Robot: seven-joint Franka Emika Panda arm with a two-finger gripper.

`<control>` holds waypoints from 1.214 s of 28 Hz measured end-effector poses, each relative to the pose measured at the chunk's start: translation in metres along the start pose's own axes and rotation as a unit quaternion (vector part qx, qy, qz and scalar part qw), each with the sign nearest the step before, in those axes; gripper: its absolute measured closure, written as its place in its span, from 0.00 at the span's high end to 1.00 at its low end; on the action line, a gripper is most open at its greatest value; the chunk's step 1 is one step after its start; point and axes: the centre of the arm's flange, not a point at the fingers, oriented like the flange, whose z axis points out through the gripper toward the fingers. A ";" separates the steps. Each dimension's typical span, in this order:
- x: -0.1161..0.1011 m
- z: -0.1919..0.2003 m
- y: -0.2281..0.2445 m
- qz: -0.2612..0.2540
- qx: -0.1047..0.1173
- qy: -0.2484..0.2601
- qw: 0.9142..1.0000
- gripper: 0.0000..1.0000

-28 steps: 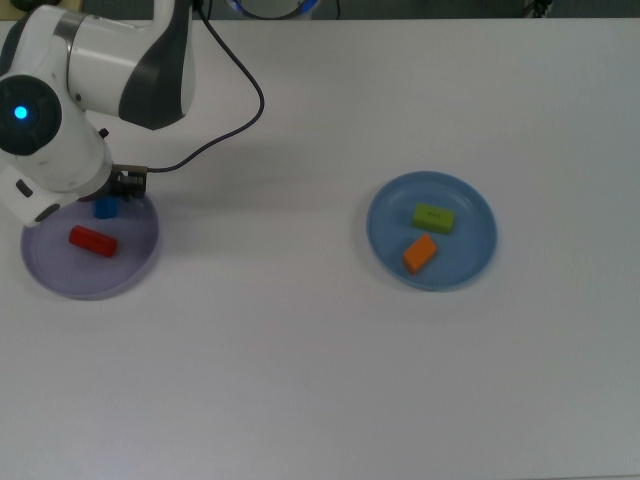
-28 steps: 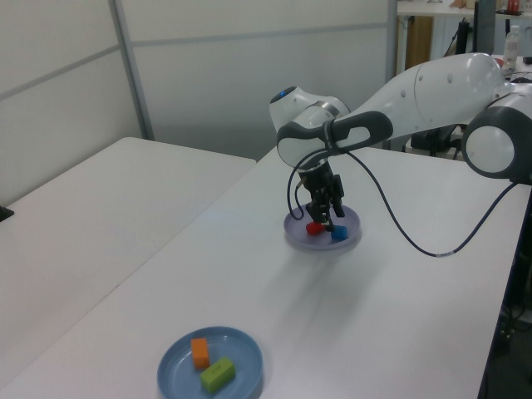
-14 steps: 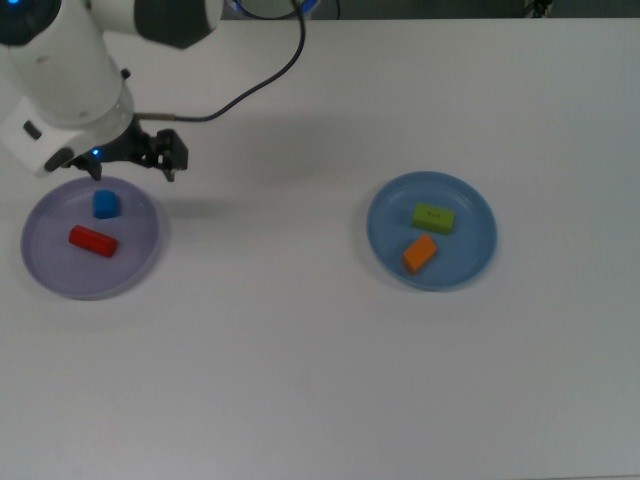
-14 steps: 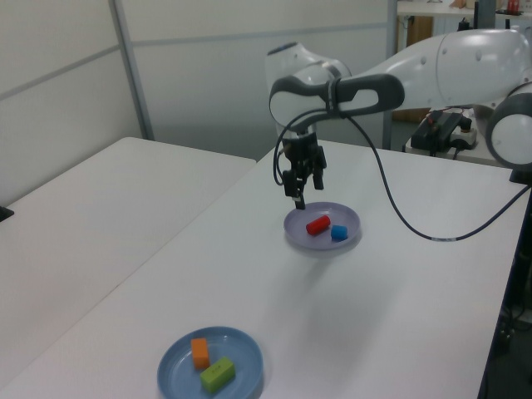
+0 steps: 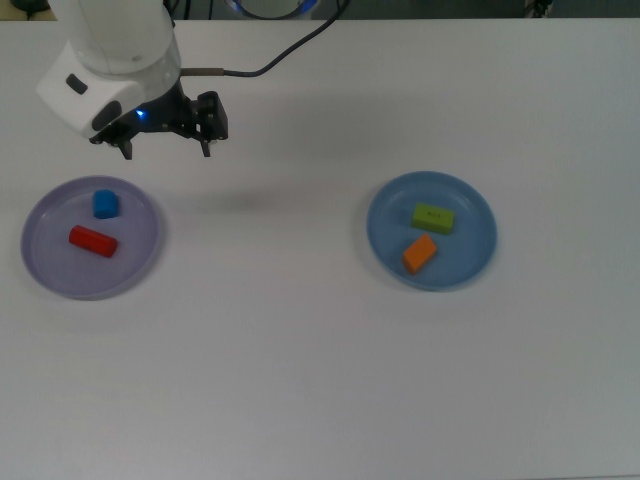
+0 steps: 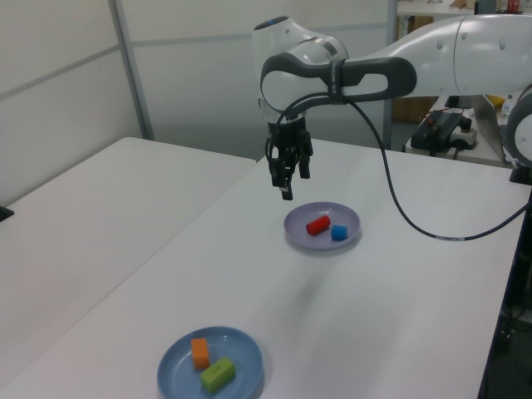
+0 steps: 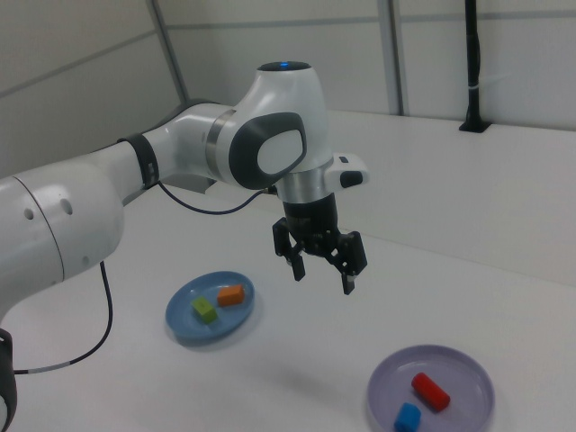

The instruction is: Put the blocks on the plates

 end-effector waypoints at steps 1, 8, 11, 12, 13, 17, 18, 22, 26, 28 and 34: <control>0.001 0.001 -0.003 -0.002 0.000 -0.001 1.000 1.00; 0.002 0.002 -0.006 -0.005 0.000 -0.002 1.000 1.00; 0.002 0.002 -0.006 -0.005 0.000 -0.002 1.000 1.00; 0.002 0.002 -0.006 -0.005 0.000 -0.002 1.000 1.00; 0.002 0.002 -0.006 -0.005 0.000 -0.002 1.000 1.00; 0.002 0.002 -0.006 -0.005 0.000 -0.002 1.000 1.00; 0.002 0.002 -0.006 -0.005 0.000 -0.002 1.000 1.00; 0.002 0.002 -0.006 -0.005 0.000 -0.002 1.000 1.00; 0.002 0.003 -0.007 -0.006 0.000 -0.003 1.000 1.00; 0.002 0.003 -0.009 -0.007 0.000 -0.005 1.000 1.00; 0.002 0.005 -0.010 -0.008 0.000 -0.007 1.000 1.00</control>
